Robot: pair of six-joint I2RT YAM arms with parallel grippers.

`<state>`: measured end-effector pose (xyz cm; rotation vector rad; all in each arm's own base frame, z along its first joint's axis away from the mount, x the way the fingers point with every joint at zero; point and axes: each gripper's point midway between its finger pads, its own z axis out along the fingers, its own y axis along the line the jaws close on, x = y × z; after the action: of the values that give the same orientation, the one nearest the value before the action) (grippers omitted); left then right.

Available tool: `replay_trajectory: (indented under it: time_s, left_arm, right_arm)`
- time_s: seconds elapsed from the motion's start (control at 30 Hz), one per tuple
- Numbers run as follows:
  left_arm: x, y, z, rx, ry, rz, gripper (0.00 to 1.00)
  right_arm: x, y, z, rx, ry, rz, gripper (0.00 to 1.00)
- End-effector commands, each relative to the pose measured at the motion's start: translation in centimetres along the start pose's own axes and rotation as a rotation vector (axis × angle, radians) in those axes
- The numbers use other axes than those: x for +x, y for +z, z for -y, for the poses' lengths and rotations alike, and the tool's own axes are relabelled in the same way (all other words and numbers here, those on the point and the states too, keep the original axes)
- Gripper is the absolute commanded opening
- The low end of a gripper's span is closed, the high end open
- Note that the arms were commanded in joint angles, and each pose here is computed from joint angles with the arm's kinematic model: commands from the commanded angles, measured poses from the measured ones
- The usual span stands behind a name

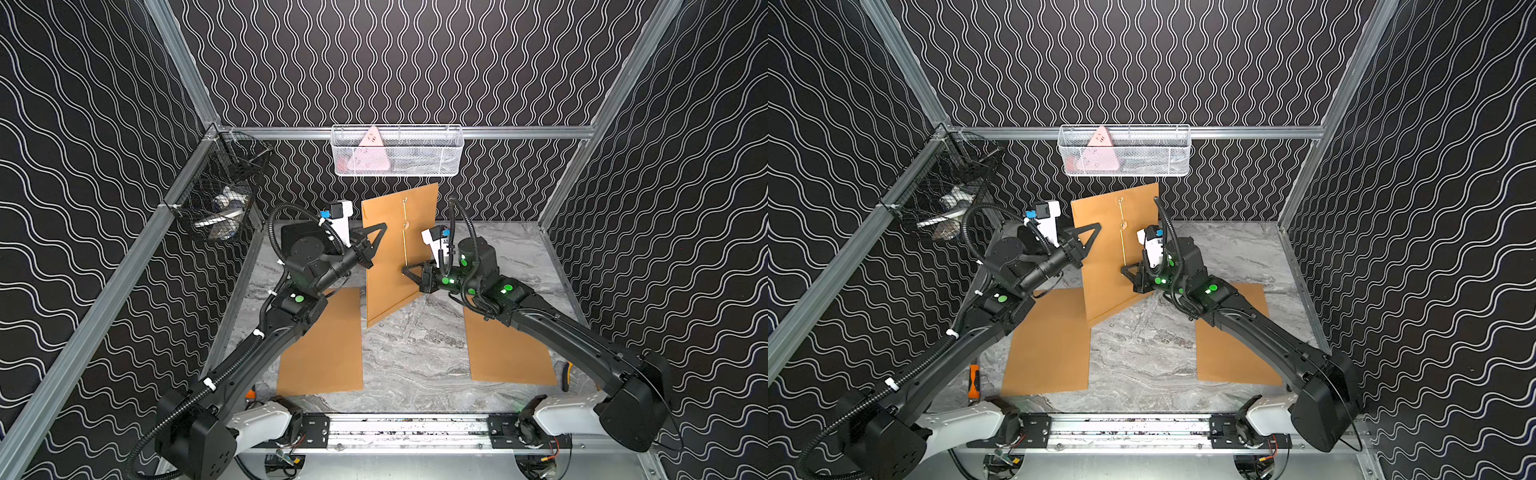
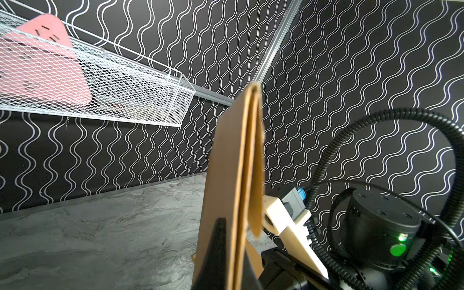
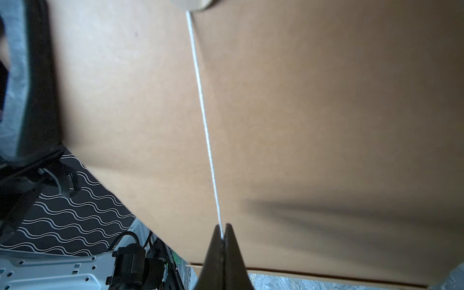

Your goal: Open the file bag

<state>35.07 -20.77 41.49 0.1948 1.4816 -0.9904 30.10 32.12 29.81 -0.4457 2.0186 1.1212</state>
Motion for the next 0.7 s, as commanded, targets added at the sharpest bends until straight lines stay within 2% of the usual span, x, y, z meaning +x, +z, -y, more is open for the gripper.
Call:
replay_trajectory:
  time_s: [0.0, 0.07, 0.3, 0.67]
  left_arm:
    - [-1.5, -0.3, 0.8, 0.021, 0.012, 0.053, 0.0]
    - [-1.5, -0.4, 0.8, 0.019, 0.016, 0.052, 0.0]
    - [-1.5, -0.8, 0.9, 0.013, 0.024, 0.052, 0.0]
    - [-1.0, -1.0, 0.9, 0.015, 0.03, 0.04, 0.0]
  right_arm:
    - [-1.0, -0.5, -0.3, 0.006, -0.018, 0.044, 0.0]
    - [-0.1, -0.5, 0.7, 0.038, -0.016, 0.033, 0.0]
    - [-0.8, -1.6, 2.4, 0.117, -0.026, 0.061, 0.0]
    - [-2.2, -2.7, 4.1, 0.16, -0.024, 0.082, 0.0]
